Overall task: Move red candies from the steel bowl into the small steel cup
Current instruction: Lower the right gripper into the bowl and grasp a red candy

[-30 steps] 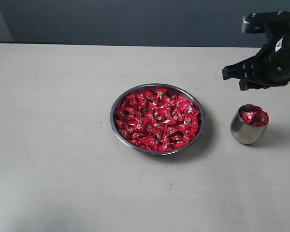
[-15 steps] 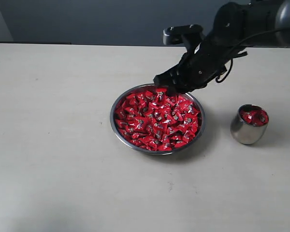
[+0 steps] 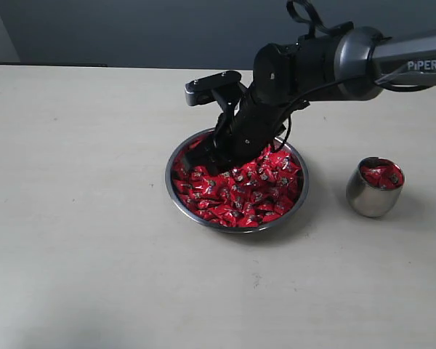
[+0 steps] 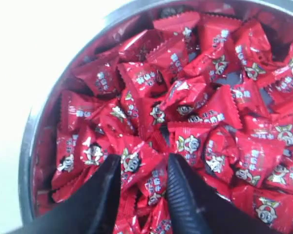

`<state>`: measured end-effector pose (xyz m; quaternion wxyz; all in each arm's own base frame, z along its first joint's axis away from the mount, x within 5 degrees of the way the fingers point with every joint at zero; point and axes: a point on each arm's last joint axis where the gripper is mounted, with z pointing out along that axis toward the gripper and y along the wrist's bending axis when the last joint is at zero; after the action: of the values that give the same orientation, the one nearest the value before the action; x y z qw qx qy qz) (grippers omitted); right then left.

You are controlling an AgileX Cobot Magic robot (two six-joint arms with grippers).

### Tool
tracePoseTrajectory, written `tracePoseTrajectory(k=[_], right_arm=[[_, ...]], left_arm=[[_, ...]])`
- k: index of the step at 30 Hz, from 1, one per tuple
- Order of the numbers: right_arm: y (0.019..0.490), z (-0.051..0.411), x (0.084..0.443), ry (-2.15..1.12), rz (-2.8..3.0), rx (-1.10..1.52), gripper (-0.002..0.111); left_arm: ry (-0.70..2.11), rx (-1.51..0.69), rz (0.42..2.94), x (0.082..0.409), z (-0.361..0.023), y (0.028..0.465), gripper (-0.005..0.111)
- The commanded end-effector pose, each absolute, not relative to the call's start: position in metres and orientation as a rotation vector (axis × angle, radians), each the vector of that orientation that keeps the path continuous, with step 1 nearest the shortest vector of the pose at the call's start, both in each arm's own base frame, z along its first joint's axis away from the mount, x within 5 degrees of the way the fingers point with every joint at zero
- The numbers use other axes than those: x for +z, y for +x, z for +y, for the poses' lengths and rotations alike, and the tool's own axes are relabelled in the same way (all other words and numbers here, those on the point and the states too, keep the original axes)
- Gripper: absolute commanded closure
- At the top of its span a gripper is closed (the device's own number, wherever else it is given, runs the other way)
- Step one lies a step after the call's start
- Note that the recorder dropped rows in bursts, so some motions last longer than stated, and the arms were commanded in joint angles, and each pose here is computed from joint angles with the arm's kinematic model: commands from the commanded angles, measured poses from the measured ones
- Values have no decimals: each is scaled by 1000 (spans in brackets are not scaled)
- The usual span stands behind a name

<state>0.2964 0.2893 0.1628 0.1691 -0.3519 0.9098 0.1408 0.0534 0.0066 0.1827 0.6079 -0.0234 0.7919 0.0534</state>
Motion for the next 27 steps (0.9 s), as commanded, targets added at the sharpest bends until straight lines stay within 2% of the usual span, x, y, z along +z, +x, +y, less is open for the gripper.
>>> tracePoseTrajectory(k=[1,12,27], right_arm=[[298,292,164,-1006,2547,403,76],[304,298,133,-1009,2609,386,76],[300,303,134,-909,2686,501,76]], left_arm=[[-54,123,1819,183,7,53,106],[-54,123,1819,183,7,53,106],[-54,123,1819,183,7,53,106]])
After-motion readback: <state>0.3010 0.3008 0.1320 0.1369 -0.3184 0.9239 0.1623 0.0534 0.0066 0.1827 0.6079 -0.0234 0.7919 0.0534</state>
